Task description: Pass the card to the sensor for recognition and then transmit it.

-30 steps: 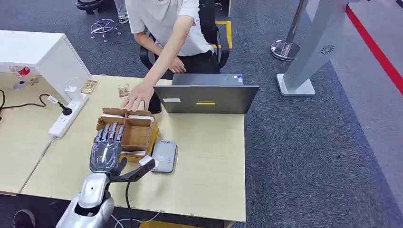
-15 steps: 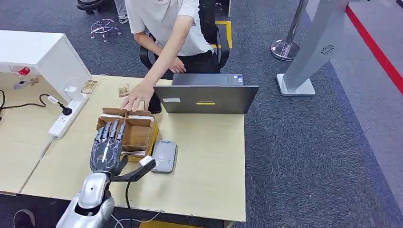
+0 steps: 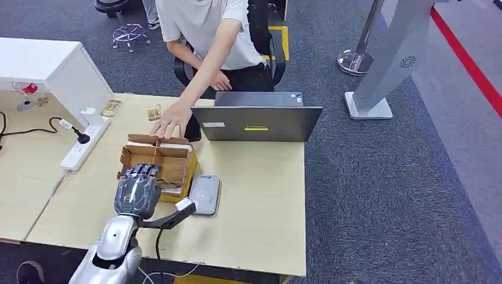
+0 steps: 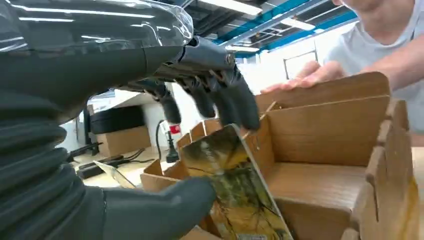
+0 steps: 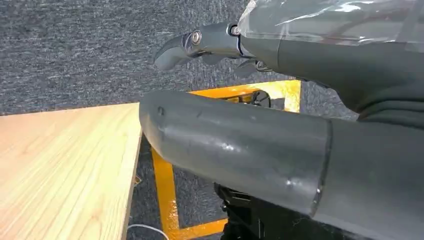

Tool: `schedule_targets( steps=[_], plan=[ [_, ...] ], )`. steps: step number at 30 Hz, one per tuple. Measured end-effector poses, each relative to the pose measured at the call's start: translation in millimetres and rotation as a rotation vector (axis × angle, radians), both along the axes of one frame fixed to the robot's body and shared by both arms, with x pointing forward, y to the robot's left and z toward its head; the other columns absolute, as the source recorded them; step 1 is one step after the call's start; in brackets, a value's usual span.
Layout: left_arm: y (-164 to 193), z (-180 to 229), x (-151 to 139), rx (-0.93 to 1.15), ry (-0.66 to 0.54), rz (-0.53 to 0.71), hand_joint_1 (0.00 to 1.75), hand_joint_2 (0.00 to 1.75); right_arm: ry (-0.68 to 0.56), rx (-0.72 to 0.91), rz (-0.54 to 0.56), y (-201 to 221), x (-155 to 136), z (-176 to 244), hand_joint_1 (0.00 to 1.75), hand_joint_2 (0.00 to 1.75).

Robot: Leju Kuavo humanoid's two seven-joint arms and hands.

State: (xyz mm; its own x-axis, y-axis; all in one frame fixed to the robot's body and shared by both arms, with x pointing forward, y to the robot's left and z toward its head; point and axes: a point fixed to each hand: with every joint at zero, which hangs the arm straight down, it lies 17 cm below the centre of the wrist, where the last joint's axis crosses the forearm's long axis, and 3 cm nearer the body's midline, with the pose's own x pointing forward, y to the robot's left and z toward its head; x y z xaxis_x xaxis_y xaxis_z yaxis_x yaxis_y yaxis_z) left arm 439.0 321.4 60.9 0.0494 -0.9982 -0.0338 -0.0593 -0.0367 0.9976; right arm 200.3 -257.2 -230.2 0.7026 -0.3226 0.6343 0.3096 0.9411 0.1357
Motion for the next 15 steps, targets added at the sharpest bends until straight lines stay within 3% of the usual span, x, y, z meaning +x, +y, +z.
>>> schedule_targets(
  steps=[15],
  plan=[
    [-3.8,-6.2,-1.0,0.001,0.016,-0.026,1.75,1.75,0.000,0.004,-0.007,-0.4,0.0,0.0,0.00,0.00]
  ],
)
